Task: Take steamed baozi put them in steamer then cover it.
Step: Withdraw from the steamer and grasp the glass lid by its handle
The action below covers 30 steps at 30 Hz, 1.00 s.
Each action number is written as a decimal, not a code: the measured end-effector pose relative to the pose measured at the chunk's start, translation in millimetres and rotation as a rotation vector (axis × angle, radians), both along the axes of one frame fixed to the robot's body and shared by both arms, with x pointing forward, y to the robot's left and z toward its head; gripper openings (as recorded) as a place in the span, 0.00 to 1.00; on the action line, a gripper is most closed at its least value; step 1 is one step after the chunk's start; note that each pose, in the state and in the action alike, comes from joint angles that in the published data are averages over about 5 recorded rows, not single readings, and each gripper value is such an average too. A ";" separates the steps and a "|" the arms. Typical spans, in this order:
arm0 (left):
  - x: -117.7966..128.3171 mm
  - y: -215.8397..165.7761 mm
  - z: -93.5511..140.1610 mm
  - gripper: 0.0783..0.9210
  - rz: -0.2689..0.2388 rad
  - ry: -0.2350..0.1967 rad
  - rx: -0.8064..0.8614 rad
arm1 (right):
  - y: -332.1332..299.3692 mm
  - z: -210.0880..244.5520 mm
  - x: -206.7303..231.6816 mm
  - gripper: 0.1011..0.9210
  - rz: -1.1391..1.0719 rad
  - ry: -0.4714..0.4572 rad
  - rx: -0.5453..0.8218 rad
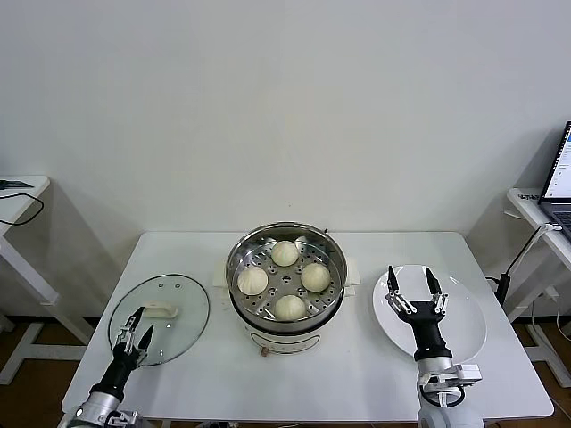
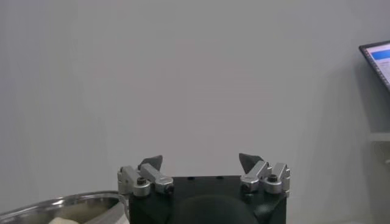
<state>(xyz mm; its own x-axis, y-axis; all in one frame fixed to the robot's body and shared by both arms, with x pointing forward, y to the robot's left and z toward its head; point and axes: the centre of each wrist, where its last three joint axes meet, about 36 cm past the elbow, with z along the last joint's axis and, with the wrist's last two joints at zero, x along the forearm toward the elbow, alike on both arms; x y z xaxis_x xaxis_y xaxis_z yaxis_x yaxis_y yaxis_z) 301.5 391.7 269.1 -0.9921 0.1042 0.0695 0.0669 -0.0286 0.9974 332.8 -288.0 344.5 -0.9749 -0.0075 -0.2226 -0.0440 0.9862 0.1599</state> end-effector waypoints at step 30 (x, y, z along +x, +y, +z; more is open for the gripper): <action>65.0 0.7 -13.5 0.88 0.012 -0.015 0.016 | 3.8 -6.0 -0.9 0.88 0.001 0.011 -0.017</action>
<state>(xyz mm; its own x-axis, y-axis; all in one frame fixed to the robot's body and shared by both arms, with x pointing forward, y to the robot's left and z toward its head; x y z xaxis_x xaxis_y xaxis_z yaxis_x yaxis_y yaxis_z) 366.5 392.4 255.6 -0.9943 0.0913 0.0558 0.0520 -0.0439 0.9977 331.9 -284.2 338.4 -0.9773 -0.0117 -0.2114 -0.0429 0.9887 0.1435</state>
